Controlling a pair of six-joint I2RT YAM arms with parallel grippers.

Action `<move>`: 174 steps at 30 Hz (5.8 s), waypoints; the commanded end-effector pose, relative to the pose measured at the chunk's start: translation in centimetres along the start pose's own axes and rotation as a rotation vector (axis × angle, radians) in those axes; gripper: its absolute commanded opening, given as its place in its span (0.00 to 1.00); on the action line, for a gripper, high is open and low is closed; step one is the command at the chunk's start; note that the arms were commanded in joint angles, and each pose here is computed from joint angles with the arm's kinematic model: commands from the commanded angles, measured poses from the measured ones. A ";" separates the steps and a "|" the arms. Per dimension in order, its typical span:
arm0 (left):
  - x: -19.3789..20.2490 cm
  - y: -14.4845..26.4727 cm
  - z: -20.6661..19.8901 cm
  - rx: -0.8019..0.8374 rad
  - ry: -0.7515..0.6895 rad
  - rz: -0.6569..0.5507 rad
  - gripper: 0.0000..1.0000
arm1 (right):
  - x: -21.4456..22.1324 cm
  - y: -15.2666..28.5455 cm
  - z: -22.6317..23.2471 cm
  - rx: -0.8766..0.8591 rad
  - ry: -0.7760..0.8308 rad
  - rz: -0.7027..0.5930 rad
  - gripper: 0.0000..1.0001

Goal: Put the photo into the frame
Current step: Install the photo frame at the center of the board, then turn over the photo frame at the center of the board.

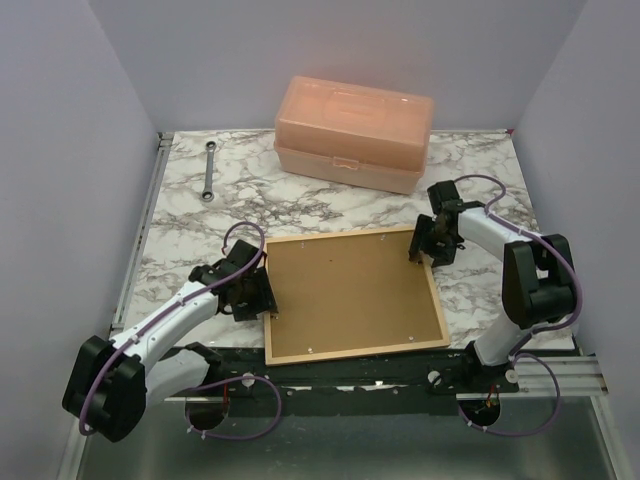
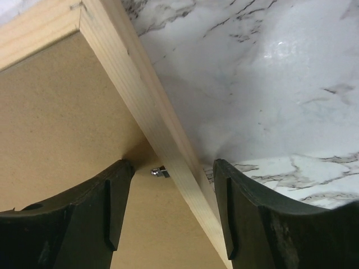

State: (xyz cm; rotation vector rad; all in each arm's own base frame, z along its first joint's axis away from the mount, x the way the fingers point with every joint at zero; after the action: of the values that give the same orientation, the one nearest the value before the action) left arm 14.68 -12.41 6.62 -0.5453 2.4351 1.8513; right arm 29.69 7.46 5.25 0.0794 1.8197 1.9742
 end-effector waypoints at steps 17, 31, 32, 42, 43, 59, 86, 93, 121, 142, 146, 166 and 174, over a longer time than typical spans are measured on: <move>1.6 -0.6 -2.0 0.168 0.012 0.079 0.55 | 6.0 1.8 -0.5 -0.125 -0.023 0.153 0.84; -1.9 -0.6 -6.5 0.287 -0.008 0.080 0.55 | 5.4 2.4 2.5 -0.278 -0.048 0.198 0.84; -2.3 -0.6 -6.8 0.287 -0.013 0.081 0.55 | 5.0 2.4 2.7 -0.285 -0.052 0.193 0.84; -7.9 -1.1 -7.4 0.250 -0.013 0.043 0.55 | 2.8 1.5 5.2 -0.343 -0.060 0.195 0.84; -8.4 -1.2 -7.2 0.242 -0.008 0.041 0.55 | 2.8 1.4 5.4 -0.348 -0.060 0.195 0.84; -11.2 -0.1 -2.3 -0.079 -0.041 -0.080 0.84 | 4.3 0.0 4.3 -0.268 -0.023 0.174 0.92; -2.5 8.7 -7.6 0.577 -0.184 -0.320 0.99 | 7.5 0.6 7.3 -0.282 0.088 0.192 0.94; -1.0 7.0 -9.8 0.505 -0.283 -0.263 0.98 | 7.7 1.5 5.9 -0.212 0.127 0.158 0.95; 1.6 5.1 -15.2 0.264 -0.573 -0.267 0.98 | 14.5 2.4 2.0 -0.094 0.149 0.213 0.22; 3.2 8.1 -16.7 0.059 -1.061 -0.440 0.98 | 10.0 13.2 7.8 -0.337 0.194 0.147 0.01; 2.8 8.3 -16.4 -0.029 -1.104 -0.497 0.97 | 9.2 15.3 8.8 -0.387 0.193 0.122 0.01; 0.4 6.9 -15.7 -0.539 -1.245 -0.649 0.77 | 9.3 18.8 9.7 -0.478 0.202 0.139 0.00; 0.3 6.3 -15.9 -0.548 -1.279 -0.674 0.58 | 9.6 19.2 9.8 -0.501 0.207 0.154 0.01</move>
State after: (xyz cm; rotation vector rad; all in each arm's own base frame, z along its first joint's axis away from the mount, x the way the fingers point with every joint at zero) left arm 14.87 -26.07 16.22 -0.0097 0.8866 1.6665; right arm 19.27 17.91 18.93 -0.0628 1.5984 2.4469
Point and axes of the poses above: each gripper's point midway between its finger pads, its own y axis back along the fingers, its own z axis along the line the jaws close on, x = y × z, the point moved 3 cm from there along y, back along the fingers, and after that the axes turned 4 degrees about -y, right-handed, at the moved point
